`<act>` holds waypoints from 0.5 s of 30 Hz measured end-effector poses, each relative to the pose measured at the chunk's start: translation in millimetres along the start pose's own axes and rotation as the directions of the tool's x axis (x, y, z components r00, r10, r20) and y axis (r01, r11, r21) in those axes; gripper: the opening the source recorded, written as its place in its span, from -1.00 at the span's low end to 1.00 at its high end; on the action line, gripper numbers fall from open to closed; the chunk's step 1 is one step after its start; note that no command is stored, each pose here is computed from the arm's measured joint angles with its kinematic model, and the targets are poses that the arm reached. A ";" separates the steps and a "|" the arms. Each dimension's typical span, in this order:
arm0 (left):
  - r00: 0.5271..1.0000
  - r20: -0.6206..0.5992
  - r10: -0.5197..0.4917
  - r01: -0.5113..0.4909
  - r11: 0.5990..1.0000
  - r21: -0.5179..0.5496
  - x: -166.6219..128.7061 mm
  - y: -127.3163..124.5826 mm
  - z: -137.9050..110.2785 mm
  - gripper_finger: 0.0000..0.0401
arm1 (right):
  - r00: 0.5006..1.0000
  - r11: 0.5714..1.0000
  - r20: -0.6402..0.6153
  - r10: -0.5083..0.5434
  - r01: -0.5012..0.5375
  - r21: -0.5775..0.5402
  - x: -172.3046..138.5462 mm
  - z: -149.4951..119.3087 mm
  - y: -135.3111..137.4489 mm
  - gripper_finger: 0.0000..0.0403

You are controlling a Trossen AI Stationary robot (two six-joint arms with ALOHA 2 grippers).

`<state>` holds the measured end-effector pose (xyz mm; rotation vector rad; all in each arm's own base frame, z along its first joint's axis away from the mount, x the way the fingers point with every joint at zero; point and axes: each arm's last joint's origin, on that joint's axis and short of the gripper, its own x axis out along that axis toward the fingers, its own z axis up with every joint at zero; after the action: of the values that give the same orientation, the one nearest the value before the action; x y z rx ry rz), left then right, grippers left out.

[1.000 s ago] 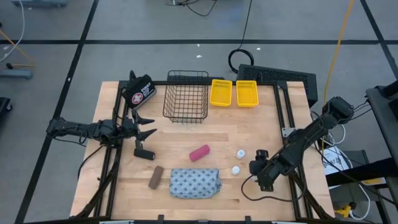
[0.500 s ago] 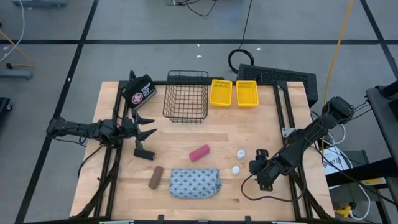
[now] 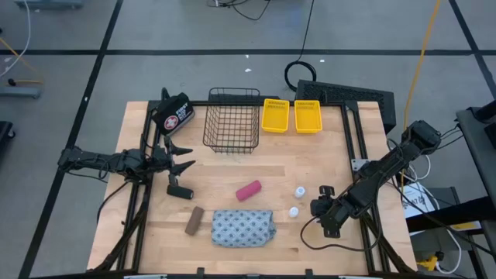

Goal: Pick & Place Medicine items
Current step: Put the bottom right white medicine bottle into the right yellow basket

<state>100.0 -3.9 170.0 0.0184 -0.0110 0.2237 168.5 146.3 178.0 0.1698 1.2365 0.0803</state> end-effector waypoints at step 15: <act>1.000 0.000 0.000 0.000 1.000 0.000 0.0 0.0 0.0 0.07 | 0.998 0.998 -0.003 0.057 -0.057 0.041 -7.8 4.5 -5.0 -0.33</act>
<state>100.0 -3.8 170.0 0.0183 -0.0111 0.2240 170.0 139.7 185.8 0.2410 1.2386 0.1051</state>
